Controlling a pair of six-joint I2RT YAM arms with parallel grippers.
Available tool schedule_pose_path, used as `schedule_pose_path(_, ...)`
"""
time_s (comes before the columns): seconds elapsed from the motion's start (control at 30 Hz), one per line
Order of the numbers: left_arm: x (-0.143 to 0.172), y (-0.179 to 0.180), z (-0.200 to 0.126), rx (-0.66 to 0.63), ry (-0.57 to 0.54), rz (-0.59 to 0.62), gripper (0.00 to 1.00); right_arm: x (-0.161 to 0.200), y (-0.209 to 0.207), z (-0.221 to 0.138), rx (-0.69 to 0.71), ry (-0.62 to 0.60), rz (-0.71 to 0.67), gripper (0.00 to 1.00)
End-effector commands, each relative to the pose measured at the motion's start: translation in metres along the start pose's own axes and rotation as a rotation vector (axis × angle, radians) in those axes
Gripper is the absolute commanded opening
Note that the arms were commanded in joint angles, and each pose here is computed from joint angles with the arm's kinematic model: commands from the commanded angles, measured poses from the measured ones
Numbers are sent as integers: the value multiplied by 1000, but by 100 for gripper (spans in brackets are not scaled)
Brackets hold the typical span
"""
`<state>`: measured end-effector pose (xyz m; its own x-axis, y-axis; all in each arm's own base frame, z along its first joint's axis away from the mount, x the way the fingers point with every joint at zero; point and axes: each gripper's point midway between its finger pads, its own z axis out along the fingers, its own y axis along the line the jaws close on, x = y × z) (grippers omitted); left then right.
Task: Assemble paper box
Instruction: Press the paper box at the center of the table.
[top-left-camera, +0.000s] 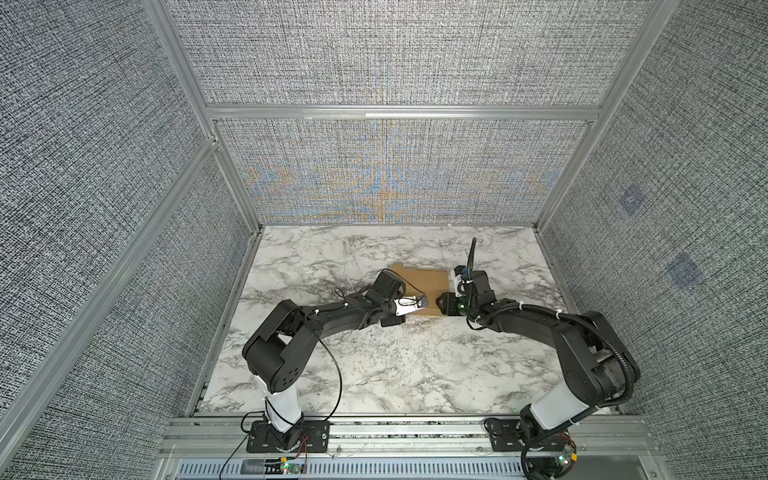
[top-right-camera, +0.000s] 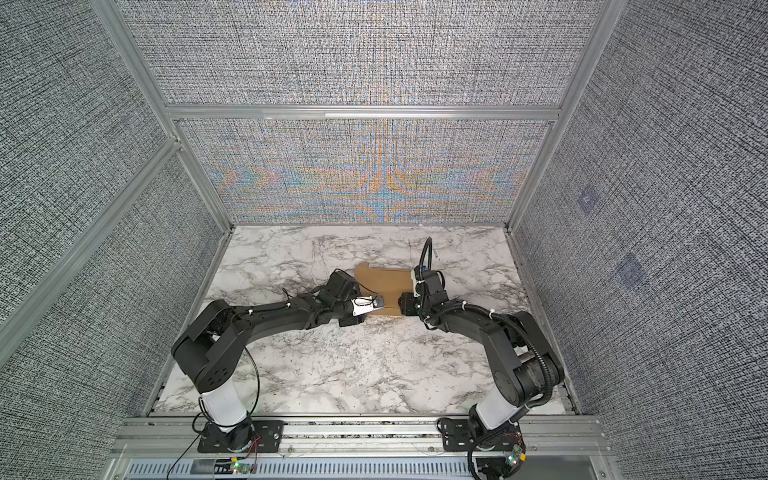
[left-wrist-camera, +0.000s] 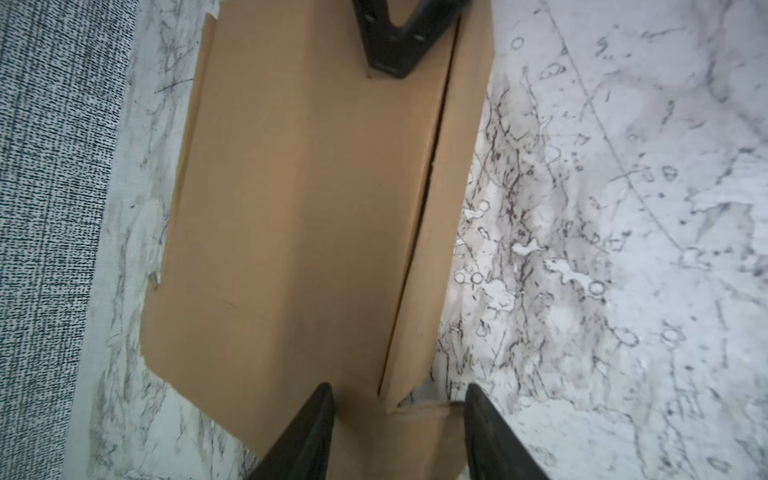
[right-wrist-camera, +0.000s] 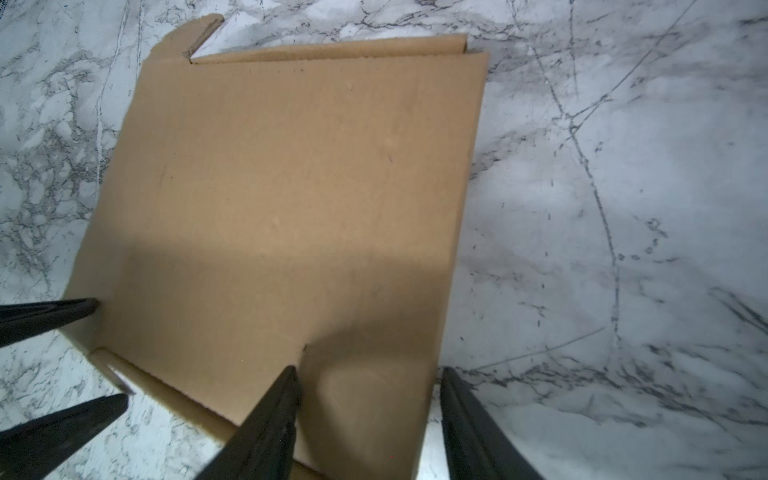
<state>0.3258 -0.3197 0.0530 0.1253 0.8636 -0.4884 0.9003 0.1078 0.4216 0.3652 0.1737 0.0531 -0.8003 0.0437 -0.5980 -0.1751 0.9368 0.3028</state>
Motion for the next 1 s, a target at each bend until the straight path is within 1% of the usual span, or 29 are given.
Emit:
schedule_pose_path(0.0,11,3,6,-31,50,30,52,47,-26,-1,111,176,-10,55)
schedule_pose_path(0.17,19,14,3,-92,96,70,51,44,-25,-4,108,178,-19,53)
schedule_pose_path(0.33,11,18,-7,-95,79,73,51,36,-23,-11,96,158,-14,53)
schedule_pose_path(0.47,17,19,-5,-117,99,105,51,38,-28,-9,95,165,10,53)
schedule_pose_path(0.6,18,17,0,-106,102,107,50,38,-27,-8,89,163,18,53)
schedule_pose_path(0.73,13,10,0,-72,77,107,50,38,-26,-7,85,162,22,53)
schedule_pose_path(0.97,4,6,3,-57,53,105,50,42,-26,-5,80,169,26,53)
